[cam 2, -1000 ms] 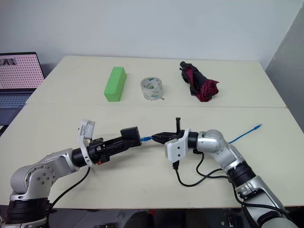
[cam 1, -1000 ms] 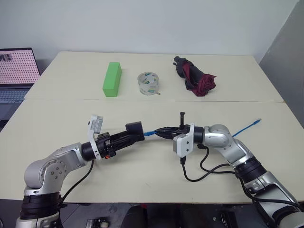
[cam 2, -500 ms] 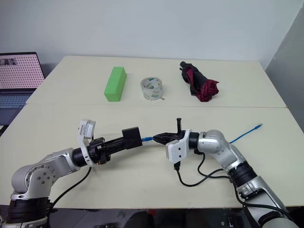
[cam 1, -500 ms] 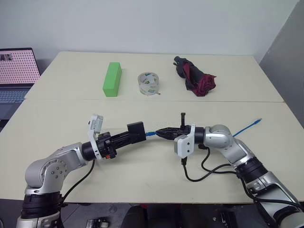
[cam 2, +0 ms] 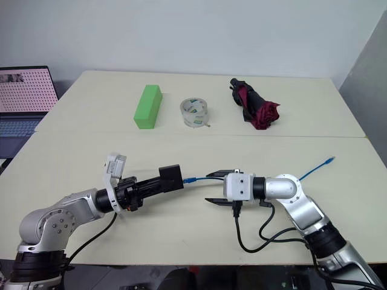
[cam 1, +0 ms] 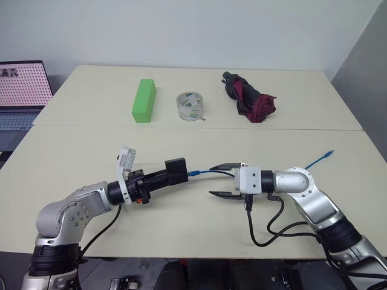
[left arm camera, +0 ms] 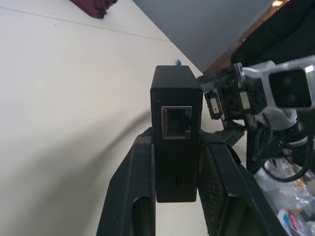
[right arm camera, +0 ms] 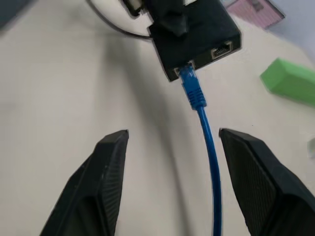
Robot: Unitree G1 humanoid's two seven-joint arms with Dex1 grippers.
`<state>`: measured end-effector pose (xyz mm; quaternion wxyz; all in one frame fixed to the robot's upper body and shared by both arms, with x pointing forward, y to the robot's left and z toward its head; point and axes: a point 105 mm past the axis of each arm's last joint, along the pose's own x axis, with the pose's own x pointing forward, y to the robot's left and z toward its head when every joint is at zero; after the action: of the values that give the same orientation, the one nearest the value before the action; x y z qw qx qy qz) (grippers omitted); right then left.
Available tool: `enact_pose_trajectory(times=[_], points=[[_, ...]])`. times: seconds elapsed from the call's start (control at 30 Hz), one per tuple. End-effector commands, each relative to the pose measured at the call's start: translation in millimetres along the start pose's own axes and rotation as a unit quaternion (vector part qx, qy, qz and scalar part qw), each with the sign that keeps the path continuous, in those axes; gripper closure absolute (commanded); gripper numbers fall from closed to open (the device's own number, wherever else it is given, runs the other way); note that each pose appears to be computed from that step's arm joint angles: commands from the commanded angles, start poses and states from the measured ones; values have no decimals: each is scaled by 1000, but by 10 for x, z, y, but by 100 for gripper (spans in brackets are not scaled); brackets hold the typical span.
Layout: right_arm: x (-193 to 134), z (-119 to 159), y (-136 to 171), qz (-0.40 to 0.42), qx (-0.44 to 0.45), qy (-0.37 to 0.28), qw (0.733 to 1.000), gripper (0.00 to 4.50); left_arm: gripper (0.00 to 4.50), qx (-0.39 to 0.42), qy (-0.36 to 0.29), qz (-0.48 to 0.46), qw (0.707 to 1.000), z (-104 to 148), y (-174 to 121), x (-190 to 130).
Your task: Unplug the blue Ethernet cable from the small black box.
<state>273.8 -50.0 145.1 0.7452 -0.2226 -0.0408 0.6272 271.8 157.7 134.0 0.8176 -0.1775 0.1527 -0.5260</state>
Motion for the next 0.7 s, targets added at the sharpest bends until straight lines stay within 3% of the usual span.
enact_pose_trajectory(times=[0.03, 0.33, 0.7], points=[[-62, 258, 30, 13, 96, -31, 995, 155, 372, 49, 14, -38, 998, 79, -116, 30], [28, 337, 23, 18, 196, -37, 980, 155, 372, 130, 36, -125, 983, 218, -374, 161], [55, 401, 40, 50, 252, -49, 965, 155, 372, 145, 40, -134, 979, 207, -393, 187]])
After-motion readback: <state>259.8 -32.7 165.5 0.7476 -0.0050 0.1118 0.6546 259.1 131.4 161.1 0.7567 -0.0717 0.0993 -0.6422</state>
